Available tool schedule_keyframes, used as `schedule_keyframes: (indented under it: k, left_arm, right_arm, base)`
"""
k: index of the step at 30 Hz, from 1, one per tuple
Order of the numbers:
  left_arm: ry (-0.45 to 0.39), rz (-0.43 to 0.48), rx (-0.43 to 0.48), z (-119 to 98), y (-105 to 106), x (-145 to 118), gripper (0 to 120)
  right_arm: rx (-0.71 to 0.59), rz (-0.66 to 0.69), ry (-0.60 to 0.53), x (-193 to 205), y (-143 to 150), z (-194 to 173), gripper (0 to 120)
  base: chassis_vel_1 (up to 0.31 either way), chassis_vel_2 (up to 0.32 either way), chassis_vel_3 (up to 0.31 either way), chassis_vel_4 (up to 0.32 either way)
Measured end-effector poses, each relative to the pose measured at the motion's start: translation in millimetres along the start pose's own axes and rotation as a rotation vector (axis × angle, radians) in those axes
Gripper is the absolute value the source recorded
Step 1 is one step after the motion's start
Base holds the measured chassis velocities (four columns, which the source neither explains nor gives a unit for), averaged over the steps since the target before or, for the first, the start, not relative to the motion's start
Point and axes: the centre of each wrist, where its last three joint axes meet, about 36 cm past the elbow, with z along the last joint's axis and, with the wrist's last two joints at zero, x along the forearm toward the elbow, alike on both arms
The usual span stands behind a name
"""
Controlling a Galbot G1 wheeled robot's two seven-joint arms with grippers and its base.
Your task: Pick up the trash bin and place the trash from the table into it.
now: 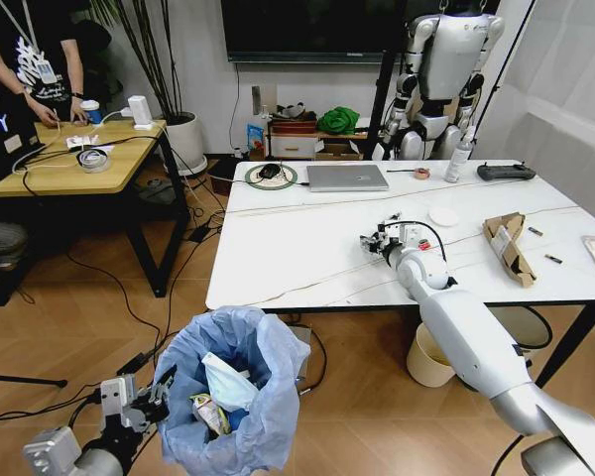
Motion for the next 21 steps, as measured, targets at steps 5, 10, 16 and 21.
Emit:
schedule_keyframes:
  k: [5, 10, 16, 21]
  left_arm:
    - [-0.001, 0.002, 0.0, 0, 1, -1, 0]
    - [-0.001, 0.002, 0.001, -1, 1, -1, 0]
    - [-0.002, 0.003, 0.001, -2, 1, -2, 0]
    - [0.001, 0.006, 0.0, -2, 2, -2, 0]
  right_arm:
    - [-0.002, -0.001, 0.0, 0, -1, 0, 32]
    - [-0.005, -0.017, -0.01, -1, -4, 1, 12]
    - [-0.019, -0.095, -0.081, 9, -30, 0, 0]
    - [-0.007, -0.184, -0.183, 34, -50, -14, 0]
  base:
    - [0.0, 0.0, 0.0, 0.0]
    - [0.0, 0.0, 0.0, 0.0]
    - [0.0, 0.0, 0.0, 0.0]
    - [0.0, 0.0, 0.0, 0.0]
